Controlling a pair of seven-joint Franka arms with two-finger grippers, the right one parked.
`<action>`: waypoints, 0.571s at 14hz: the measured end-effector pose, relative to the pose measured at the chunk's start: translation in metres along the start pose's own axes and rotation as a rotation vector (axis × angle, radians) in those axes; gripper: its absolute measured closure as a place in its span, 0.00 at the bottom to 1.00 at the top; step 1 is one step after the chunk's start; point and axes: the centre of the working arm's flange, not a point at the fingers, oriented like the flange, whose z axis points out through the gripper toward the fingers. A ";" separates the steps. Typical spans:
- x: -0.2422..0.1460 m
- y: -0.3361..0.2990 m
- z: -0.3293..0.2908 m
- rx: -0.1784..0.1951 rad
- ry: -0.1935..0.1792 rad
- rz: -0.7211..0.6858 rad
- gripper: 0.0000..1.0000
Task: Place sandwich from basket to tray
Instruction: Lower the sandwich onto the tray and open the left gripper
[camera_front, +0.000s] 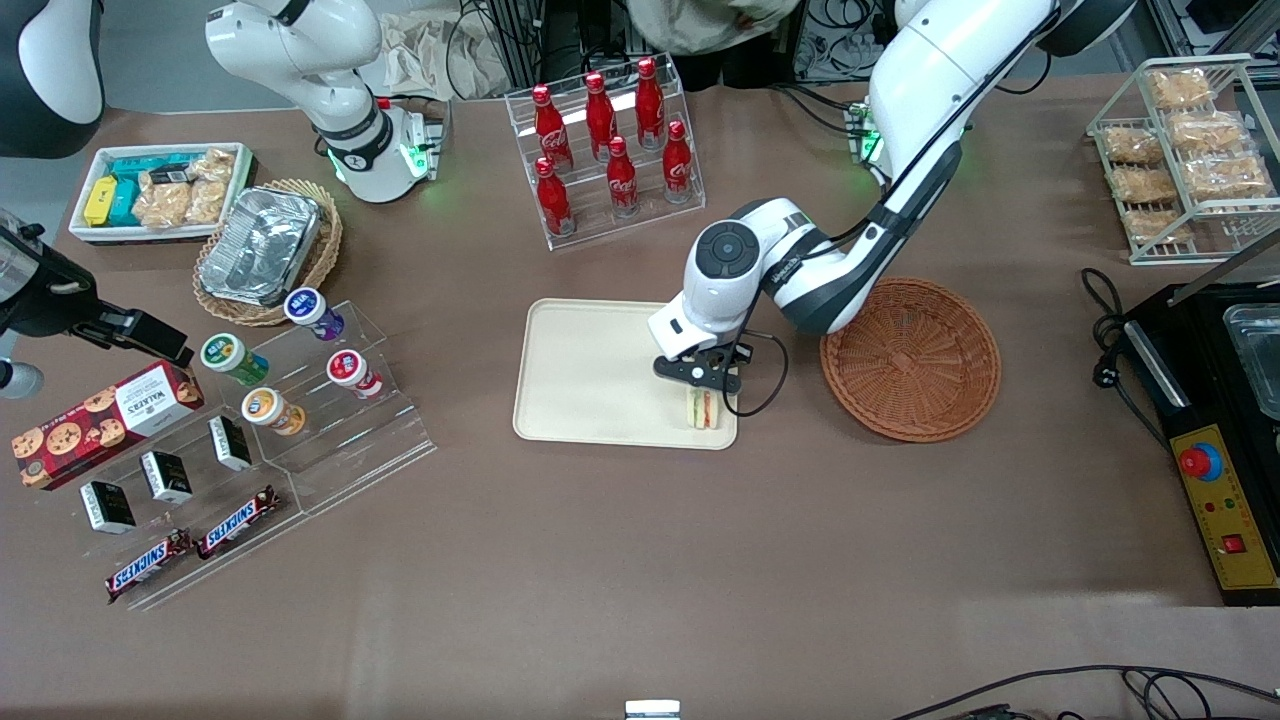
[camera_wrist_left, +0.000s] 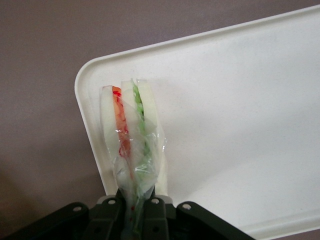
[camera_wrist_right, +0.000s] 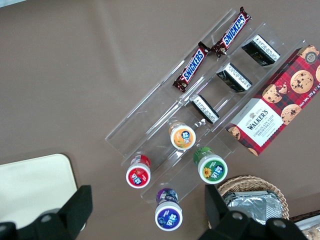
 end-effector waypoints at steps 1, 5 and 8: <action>0.000 -0.004 0.003 0.008 -0.002 -0.002 0.85; 0.007 -0.022 0.005 0.026 -0.001 -0.087 0.51; 0.011 -0.037 -0.015 0.085 -0.013 -0.151 0.22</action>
